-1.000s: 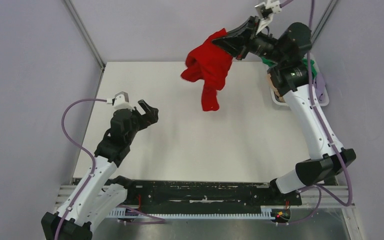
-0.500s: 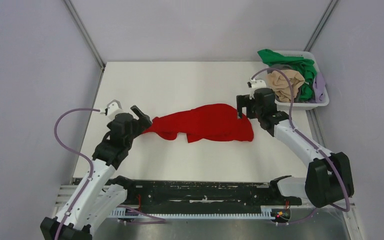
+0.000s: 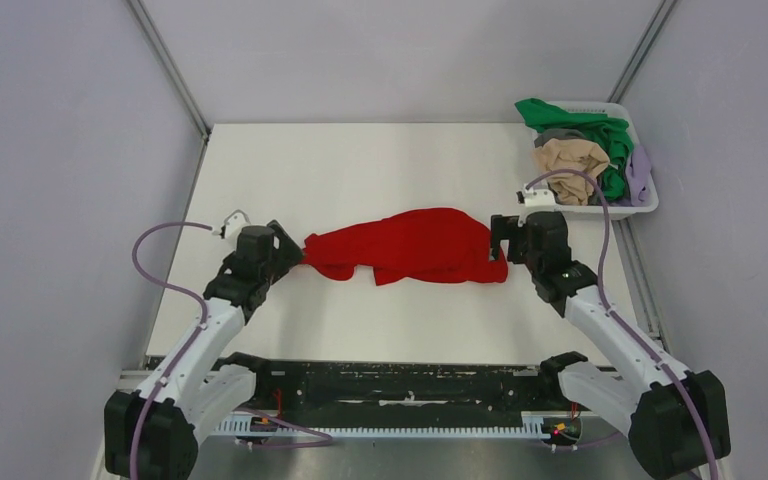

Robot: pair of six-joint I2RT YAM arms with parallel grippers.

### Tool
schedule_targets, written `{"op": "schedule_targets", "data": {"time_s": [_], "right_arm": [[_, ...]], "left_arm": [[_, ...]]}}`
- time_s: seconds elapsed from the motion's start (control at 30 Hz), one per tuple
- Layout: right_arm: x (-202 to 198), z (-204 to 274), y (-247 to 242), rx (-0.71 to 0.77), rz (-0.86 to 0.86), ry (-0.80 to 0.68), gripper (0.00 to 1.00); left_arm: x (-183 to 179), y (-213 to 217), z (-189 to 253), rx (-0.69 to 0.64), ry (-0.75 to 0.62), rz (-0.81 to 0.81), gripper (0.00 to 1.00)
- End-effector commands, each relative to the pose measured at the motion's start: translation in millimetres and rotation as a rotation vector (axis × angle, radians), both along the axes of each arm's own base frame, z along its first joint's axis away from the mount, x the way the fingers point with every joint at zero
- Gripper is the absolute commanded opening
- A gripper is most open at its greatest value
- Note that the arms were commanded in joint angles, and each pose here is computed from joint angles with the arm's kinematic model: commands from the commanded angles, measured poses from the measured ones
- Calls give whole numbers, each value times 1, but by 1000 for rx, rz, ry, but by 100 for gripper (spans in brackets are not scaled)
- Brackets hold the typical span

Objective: Fold and stack the t-shirts
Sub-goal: Flatten out the tshirt

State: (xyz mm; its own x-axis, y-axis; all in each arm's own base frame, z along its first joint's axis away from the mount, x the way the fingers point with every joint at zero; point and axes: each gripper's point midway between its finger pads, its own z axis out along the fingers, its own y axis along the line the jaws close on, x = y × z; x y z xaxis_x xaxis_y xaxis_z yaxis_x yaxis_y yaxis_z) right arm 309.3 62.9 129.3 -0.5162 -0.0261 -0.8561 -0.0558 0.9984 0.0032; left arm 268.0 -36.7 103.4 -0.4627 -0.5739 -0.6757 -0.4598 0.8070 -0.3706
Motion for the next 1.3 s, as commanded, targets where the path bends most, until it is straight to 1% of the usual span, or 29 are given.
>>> {"op": "schedule_targets", "data": {"time_s": [0.0, 0.13, 0.2, 0.27, 0.37, 0.43, 0.47, 0.5, 0.53, 0.57, 0.6, 0.67, 0.7, 0.9, 0.93, 1.0, 1.07, 1.1, 1.13, 1.2, 1.27], "right_arm": [[-9, -1, -5, 48, -52, -45, 98], [-13, -13, -6, 132, -113, -79, 98], [-12, -19, -4, 171, -122, -100, 98], [-13, -26, 1, 195, -113, -89, 98], [-15, -36, 5, 204, -100, -58, 98], [-19, -45, 4, 198, -106, -31, 94], [-21, -50, 4, 197, -104, -17, 91], [-22, -54, 5, 198, -99, -7, 90], [-24, -58, 5, 198, -97, 4, 88], [-26, -63, 6, 200, -96, 17, 87], [-27, -66, 7, 202, -90, 27, 86], [-30, -75, 9, 204, -79, 47, 85], [-32, -79, 11, 208, -67, 57, 84], [-32, -98, 29, 250, 12, 101, 73], [-33, -103, 32, 255, 27, 118, 69], [-31, -107, 37, 265, 47, 129, 57], [-27, -104, 48, 274, 110, 131, 21], [-23, -99, 50, 270, 121, 121, 8], [-18, -92, 51, 268, 124, 103, 0], [-7, -69, 51, 265, 128, 32, 0], [3, -41, 49, 262, 123, -48, 0]], "left_arm": [[34, -5, 6, -95, -63, 0, 100], [42, -14, -19, -142, 0, -10, 100], [43, -13, -34, -143, 31, 9, 100], [45, -12, -44, -148, 48, 27, 99], [51, -16, -56, -166, 68, 25, 94], [56, -19, -65, -173, 87, 23, 86], [58, -21, -67, -178, 92, 15, 80], [59, -24, -73, -184, 110, 2, 71], [65, -27, -73, -196, 95, -9, 62], [68, -31, -75, -209, 95, -24, 49], [69, -34, -79, -216, 101, -38, 40], [72, -38, -82, -226, 110, -53, 6], [72, -38, -82, -226, 113, -57, 2], [68, -35, -71, -206, 61, -69, 2], [68, -34, -67, -200, 47, -70, 2], [65, -31, -62, -189, 34, -69, 2], [64, -30, -54, -183, 14, -71, 2], [65, -29, -48, -183, 0, -70, 2], [65, -29, -41, -178, -17, -74, 2], [69, -26, -19, -167, -70, -67, 2], [74, -22, 12, -153, -153, -60, 2]]}}
